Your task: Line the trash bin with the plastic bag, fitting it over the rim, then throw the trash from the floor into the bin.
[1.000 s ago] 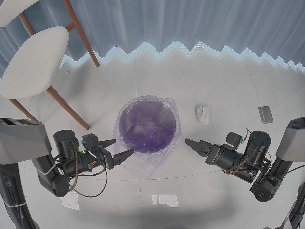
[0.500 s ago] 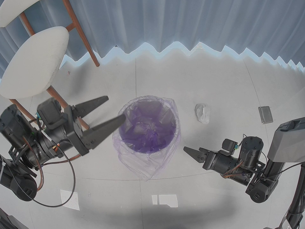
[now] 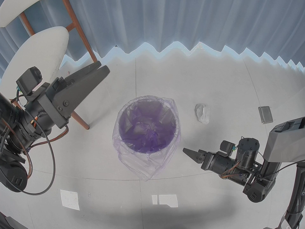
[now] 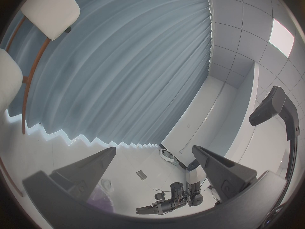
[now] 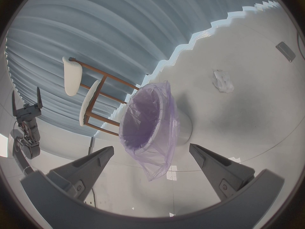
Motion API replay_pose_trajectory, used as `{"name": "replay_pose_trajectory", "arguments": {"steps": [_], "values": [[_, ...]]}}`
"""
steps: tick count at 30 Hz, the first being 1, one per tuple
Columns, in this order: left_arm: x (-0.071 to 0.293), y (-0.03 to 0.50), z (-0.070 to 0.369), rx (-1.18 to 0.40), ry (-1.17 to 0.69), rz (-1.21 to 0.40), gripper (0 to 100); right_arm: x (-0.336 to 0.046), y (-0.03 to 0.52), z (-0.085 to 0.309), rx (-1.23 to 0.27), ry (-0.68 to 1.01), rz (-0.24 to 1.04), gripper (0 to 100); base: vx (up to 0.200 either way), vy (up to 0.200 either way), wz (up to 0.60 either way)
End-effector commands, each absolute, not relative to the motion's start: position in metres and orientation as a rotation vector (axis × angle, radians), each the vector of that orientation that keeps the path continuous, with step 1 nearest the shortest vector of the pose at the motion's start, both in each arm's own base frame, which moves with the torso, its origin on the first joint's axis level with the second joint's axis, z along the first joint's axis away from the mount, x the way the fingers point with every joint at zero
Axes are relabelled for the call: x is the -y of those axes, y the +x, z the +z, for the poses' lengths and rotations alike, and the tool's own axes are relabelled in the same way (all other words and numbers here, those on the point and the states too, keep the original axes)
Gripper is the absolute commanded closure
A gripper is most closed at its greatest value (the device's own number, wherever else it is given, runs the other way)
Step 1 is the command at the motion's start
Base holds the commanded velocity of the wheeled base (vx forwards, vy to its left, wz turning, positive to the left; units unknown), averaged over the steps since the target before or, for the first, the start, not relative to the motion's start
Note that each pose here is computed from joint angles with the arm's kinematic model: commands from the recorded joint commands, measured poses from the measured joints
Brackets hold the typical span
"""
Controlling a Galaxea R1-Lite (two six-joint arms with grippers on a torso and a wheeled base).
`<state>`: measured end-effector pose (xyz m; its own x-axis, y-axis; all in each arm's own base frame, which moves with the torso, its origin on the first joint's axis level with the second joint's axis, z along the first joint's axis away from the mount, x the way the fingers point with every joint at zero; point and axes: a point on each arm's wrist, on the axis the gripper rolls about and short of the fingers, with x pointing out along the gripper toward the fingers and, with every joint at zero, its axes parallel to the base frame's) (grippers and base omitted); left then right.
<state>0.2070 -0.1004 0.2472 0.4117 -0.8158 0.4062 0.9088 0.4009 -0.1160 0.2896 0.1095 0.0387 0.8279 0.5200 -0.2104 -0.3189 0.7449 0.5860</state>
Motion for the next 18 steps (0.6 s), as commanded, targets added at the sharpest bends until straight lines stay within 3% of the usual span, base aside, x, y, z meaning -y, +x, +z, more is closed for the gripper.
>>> {"name": "replay_pose_trajectory", "arguments": {"steps": [1, 11, 18], "values": [[0.093, 0.193, 0.262, 0.361, -0.338, -1.121, 0, -0.111, 0.296, 0.042, -0.345, 0.584, 0.479, 0, 0.000, 0.000, 0.00], [0.039, 0.189, 0.266, 0.313, -0.213, -1.097, 0, -0.079, 0.322, 0.026, -0.334, 0.615, 0.365, 0, 0.000, 0.000, 0.00], [0.033, 0.180, 0.266, 0.303, -0.179, -1.131, 0, -0.086, 0.354, 0.027, -0.346, 0.610, 0.350, 0, 0.000, 0.000, 0.00]]}}
